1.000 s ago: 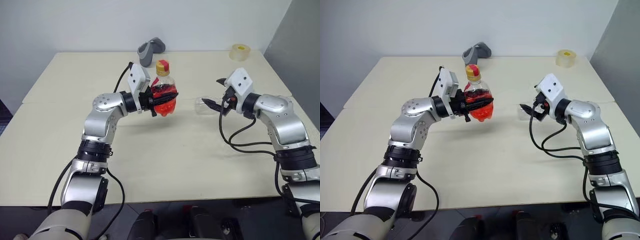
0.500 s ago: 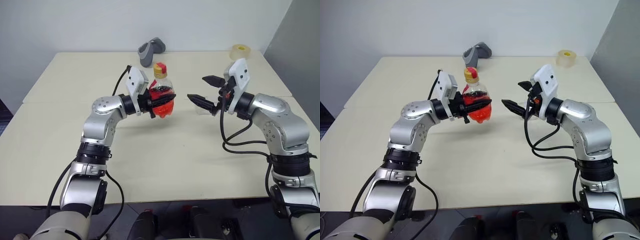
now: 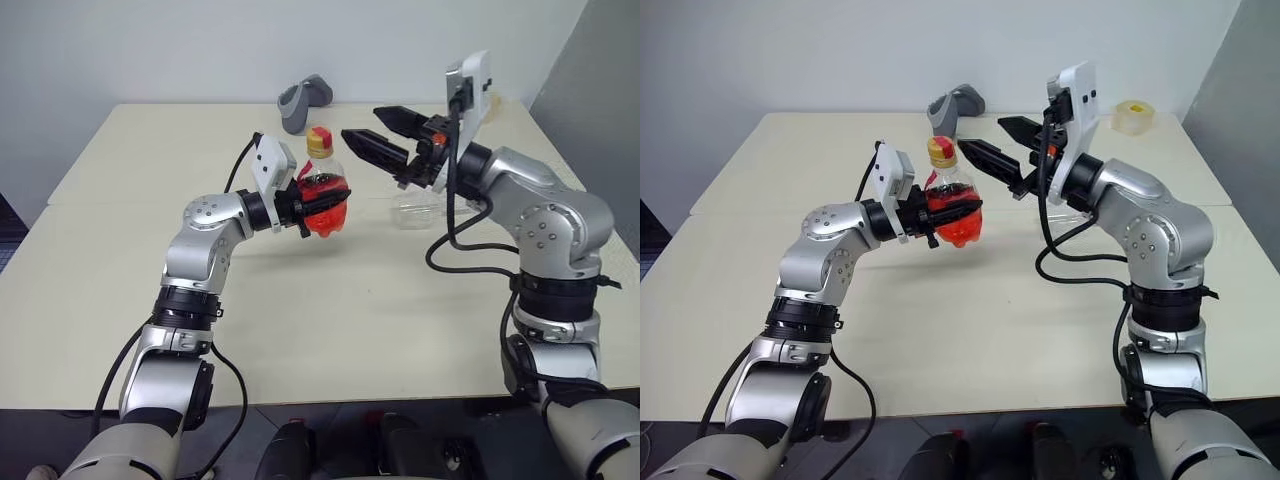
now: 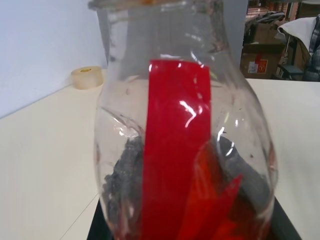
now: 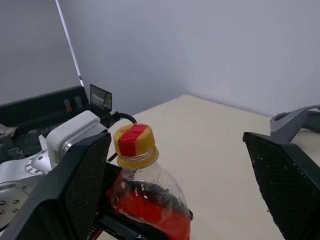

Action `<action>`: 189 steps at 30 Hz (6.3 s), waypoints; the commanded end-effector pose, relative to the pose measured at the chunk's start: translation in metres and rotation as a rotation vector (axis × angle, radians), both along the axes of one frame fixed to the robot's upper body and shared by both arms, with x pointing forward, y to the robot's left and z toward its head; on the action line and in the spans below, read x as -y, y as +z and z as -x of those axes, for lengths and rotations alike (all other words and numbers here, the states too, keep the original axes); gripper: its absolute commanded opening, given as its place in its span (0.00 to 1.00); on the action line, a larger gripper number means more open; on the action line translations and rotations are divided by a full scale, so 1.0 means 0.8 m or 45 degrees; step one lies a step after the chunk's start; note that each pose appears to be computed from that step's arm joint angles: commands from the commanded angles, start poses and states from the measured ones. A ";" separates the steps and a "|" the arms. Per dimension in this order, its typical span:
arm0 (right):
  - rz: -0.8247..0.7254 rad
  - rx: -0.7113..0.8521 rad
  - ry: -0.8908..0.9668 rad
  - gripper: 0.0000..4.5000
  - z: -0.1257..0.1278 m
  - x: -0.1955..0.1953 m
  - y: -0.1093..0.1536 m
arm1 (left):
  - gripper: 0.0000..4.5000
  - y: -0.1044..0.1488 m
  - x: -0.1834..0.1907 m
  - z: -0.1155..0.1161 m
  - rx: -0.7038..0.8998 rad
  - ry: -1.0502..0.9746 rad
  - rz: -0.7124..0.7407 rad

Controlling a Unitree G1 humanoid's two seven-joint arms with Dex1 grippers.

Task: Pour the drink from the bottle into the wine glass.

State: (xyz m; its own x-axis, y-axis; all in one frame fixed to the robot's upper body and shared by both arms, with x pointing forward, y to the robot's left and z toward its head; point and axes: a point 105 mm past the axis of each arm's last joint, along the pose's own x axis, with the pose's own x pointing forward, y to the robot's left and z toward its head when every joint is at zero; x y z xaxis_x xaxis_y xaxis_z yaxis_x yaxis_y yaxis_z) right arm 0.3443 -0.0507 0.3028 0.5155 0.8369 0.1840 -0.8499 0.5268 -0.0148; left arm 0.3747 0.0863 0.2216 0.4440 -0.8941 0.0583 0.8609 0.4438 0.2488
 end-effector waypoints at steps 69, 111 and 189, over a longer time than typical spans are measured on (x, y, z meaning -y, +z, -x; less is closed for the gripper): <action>0.267 0.261 0.471 0.27 0.055 0.000 0.036 | 0.25 -0.006 0.023 0.083 0.044 -0.380 -0.086; 0.216 -0.550 -1.270 0.35 0.008 0.171 -0.262 | 0.25 0.009 0.059 0.062 0.073 -0.421 -0.020; 0.107 0.183 0.106 1.00 0.042 -0.036 -0.093 | 0.76 -0.093 -0.221 -0.072 -0.015 1.281 0.214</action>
